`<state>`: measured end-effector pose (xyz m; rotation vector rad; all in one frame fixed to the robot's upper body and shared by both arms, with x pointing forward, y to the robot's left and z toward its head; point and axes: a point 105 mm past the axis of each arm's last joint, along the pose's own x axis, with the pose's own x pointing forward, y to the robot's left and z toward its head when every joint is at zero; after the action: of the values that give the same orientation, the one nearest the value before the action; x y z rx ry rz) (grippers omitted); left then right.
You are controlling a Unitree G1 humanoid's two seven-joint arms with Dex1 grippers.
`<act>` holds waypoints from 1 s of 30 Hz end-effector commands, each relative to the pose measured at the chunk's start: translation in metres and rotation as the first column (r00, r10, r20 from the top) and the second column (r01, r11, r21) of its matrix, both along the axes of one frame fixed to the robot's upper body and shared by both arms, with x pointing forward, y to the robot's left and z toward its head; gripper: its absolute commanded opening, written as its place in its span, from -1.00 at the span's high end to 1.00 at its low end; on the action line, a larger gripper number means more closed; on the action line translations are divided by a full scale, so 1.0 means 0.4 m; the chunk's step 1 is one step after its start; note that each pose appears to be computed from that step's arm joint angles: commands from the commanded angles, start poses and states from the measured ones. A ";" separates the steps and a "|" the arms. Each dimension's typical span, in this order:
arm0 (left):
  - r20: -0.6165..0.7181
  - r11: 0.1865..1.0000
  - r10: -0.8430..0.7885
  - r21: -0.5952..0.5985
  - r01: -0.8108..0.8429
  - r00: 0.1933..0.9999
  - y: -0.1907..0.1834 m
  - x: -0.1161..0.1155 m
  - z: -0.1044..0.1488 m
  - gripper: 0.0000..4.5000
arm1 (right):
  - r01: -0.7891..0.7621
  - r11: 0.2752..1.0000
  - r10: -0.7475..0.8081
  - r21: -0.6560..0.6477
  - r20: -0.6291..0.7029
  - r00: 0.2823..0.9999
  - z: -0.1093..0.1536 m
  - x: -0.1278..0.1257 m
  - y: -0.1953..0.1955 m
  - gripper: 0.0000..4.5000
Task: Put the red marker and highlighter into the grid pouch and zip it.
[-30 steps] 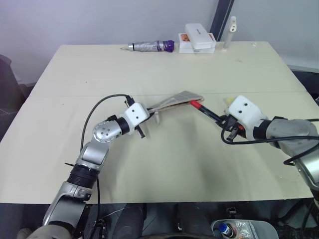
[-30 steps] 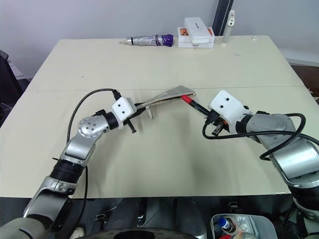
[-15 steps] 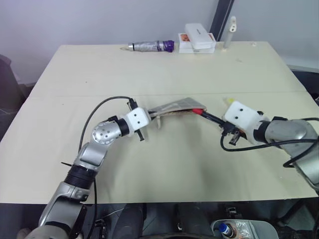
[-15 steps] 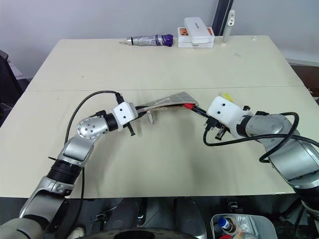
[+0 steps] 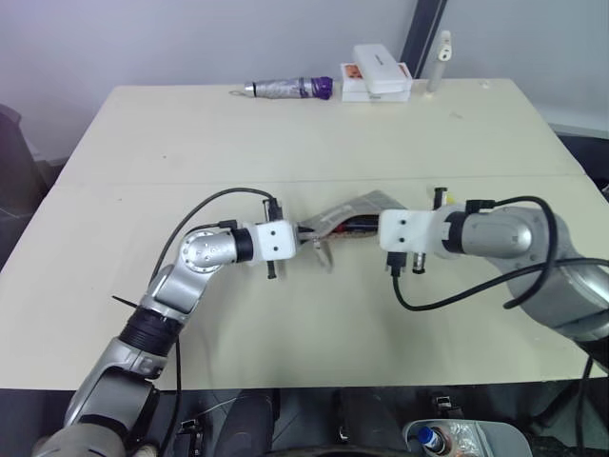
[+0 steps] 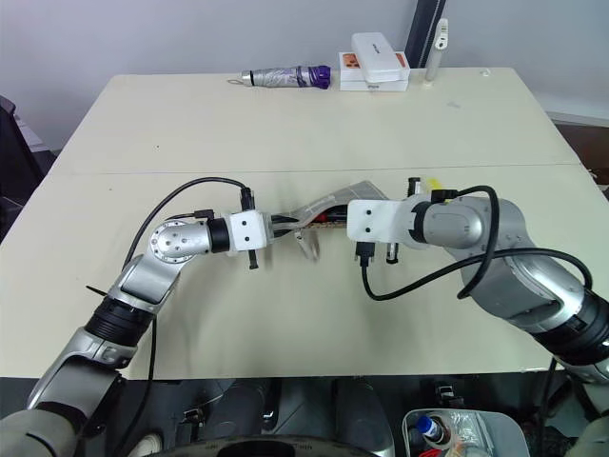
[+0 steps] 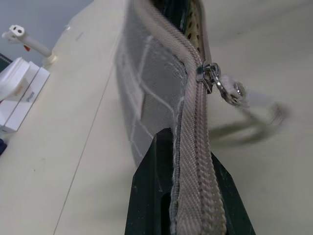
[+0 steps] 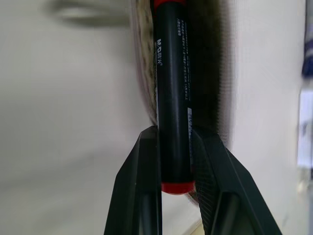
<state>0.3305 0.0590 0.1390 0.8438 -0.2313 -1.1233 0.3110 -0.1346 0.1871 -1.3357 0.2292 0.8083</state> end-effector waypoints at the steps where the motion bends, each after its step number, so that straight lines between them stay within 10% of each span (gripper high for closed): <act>1: 0.044 0.998 -0.054 -0.031 0.055 0.998 -0.032 -0.018 0.043 1.00 | -0.041 0.999 0.042 -0.011 0.072 0.997 0.043 0.005 0.017 0.22; 6: -0.002 0.995 0.034 -0.092 -0.034 0.999 -0.001 0.004 0.047 1.00 | 0.004 0.996 -0.011 0.093 0.070 0.997 0.098 -0.011 -0.027 -0.90; 12: -0.096 0.966 0.171 -0.182 -0.186 0.981 0.029 0.043 0.047 1.00 | 0.191 0.897 -0.165 0.400 -0.099 0.981 0.135 -0.048 -0.123 -0.90; 19: -0.081 0.940 0.273 -0.189 -0.284 0.959 0.020 0.074 0.030 1.00 | 0.625 0.549 -0.562 0.556 -0.309 0.768 0.001 0.006 -0.343 -0.90; 30: -0.064 0.903 0.353 -0.238 -0.358 0.933 0.009 0.100 0.031 1.00 | 0.723 0.220 -0.673 0.655 -0.434 0.598 -0.120 0.137 -0.405 -0.90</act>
<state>0.3688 0.0623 0.1377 0.6156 -0.1382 -0.7628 0.3584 -0.2855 0.1272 -0.2000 0.4843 0.1168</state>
